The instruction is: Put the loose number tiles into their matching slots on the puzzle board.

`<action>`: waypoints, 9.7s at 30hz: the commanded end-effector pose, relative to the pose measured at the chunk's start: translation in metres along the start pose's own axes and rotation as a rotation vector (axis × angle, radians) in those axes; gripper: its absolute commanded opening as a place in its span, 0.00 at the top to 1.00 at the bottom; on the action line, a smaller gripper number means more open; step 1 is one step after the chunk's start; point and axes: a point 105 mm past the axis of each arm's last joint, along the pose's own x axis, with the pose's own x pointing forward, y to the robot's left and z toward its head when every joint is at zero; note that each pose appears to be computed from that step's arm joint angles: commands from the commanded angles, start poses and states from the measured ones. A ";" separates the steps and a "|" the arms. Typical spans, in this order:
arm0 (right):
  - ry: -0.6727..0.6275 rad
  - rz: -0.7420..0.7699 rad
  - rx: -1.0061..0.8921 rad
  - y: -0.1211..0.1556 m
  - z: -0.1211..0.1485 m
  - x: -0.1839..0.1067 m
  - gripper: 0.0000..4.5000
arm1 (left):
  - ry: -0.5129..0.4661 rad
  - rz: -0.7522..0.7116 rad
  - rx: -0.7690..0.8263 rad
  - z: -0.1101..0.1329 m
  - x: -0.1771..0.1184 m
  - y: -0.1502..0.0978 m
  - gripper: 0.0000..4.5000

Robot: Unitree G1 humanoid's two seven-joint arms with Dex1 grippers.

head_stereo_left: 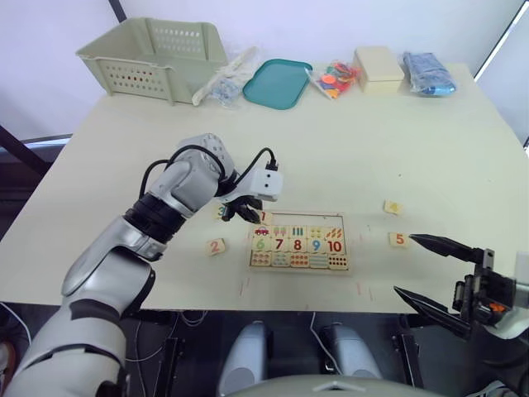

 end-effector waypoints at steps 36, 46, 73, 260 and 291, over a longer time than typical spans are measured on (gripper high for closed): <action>-0.027 0.011 -0.061 -0.006 0.002 0.005 0.00 | -0.387 0.094 -0.025 -0.009 -0.031 0.030 0.12; -0.028 0.004 -0.067 -0.005 0.001 0.005 0.00 | -0.379 0.117 0.001 -0.013 -0.021 0.034 0.99; -0.030 0.007 -0.060 -0.004 0.000 0.006 0.00 | -0.269 0.036 0.039 -0.032 -0.017 0.019 0.99; 0.061 0.183 0.049 0.002 -0.009 -0.005 0.00 | -0.502 0.220 -0.357 -0.111 0.003 -0.099 0.78; 0.052 0.112 -0.046 0.002 0.010 -0.002 0.00 | -0.069 0.009 -0.135 0.010 -0.049 -0.010 0.78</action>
